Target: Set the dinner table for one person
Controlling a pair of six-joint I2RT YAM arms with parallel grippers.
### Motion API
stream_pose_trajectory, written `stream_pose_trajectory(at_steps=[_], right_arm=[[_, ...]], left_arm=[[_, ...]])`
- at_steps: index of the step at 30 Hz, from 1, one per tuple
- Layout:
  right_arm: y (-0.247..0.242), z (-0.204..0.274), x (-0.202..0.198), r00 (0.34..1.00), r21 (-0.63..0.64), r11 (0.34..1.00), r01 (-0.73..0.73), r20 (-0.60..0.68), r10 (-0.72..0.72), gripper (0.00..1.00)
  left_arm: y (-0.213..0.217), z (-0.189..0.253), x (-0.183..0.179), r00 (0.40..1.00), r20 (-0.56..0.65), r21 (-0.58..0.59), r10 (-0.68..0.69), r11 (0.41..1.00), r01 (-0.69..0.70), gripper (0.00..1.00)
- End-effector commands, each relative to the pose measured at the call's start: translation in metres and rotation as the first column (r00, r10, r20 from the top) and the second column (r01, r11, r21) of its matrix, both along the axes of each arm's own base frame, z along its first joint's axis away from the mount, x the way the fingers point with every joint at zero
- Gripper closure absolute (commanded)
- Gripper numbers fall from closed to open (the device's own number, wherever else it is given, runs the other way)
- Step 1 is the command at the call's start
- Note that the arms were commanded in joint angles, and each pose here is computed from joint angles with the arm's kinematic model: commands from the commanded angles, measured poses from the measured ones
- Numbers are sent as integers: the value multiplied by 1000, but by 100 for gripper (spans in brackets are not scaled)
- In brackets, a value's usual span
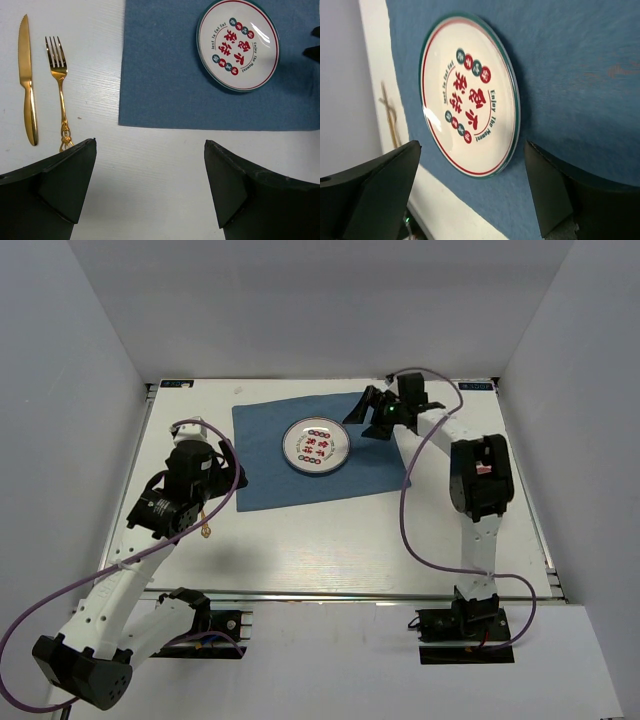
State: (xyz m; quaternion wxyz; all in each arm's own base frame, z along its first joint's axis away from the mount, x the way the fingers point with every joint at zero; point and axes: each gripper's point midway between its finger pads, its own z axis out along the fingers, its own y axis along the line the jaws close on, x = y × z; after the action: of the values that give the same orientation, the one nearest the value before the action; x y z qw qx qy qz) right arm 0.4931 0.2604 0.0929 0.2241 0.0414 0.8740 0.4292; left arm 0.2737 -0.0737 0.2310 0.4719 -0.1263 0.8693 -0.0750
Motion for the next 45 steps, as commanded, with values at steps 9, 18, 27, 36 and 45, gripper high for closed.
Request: stream_pose_trajectory(at_steps=[9,18,27,36,45], right_arm=[[-166,73,-6,841,-477,693,540,263,-473,11],[-250,90,-79,705,-526,491,695,365,-608,11],[-281,101,-116,621,-528,381,759,411,-667,11],[-281,90,-146,632,-523,401,752,399,-665,11],[-275,61,-159,659,-525,437,730,372,-654,23]], left_arm=[[1,6,-2,1000,24,-7,-5,1000,5,2],[-4,4,-2,999,17,-17,-31,999,32,2],[-5,4,-2,999,14,-16,-35,999,35,2],[-7,4,-2,999,15,-22,-45,999,45,2],[-5,8,-3,999,29,-24,-41,999,41,2]])
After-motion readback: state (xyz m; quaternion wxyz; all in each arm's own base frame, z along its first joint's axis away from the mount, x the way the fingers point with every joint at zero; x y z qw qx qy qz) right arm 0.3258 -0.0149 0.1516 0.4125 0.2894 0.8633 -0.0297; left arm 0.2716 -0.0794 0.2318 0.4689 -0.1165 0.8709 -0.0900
